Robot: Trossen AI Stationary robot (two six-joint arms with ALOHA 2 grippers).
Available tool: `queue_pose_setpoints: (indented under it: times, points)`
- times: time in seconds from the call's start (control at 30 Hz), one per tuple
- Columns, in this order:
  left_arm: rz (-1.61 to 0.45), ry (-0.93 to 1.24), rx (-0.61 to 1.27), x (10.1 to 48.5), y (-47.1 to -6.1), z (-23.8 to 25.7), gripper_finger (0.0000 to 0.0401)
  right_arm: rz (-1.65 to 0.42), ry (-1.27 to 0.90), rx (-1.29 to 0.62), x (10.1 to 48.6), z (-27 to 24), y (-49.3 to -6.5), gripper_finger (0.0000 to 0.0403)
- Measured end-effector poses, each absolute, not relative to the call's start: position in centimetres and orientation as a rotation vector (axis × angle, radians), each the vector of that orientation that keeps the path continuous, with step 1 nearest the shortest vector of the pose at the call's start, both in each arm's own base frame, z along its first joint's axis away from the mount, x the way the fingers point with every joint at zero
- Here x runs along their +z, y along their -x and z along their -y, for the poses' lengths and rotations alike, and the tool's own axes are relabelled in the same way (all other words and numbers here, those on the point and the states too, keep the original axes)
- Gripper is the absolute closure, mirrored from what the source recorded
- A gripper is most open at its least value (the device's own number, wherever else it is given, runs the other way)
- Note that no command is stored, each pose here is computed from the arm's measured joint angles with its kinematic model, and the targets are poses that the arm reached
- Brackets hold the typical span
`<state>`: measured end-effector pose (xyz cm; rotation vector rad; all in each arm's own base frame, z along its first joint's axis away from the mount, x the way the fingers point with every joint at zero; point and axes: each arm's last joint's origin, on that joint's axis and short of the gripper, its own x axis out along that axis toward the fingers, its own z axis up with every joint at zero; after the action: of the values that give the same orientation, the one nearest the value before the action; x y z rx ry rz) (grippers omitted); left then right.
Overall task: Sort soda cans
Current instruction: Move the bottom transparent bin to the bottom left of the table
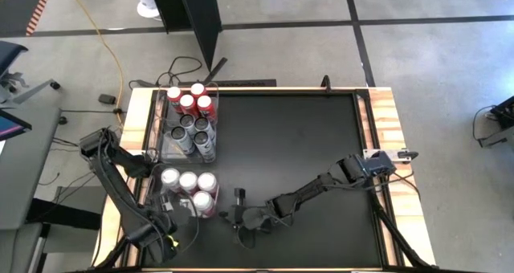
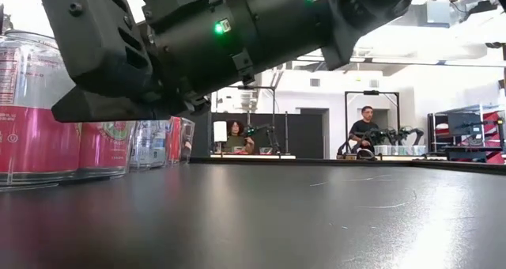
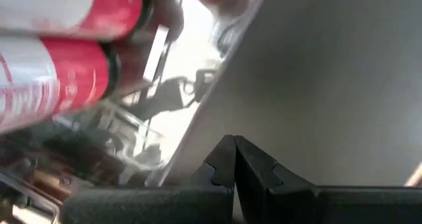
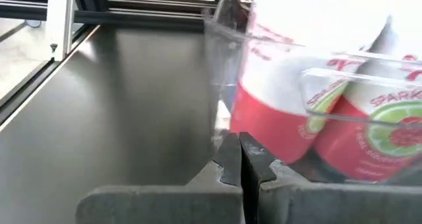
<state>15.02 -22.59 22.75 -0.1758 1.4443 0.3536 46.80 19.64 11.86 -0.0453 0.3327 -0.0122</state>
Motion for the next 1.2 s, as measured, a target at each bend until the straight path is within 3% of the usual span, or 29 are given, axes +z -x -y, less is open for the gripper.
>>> queue_pose_setpoints:
  times: [0.6,1.2]
  points:
    - [-0.955,-0.014,0.254,32.0,-14.9,24.3,0.0401,-0.331,0.052,-0.04,11.9,-16.3,-48.1,0.0396]
    - [-0.881,-0.07,0.271,33.0,-13.7,24.3,0.0401,-0.321,0.039,-0.113,12.0,-12.5,-49.3,0.0396]
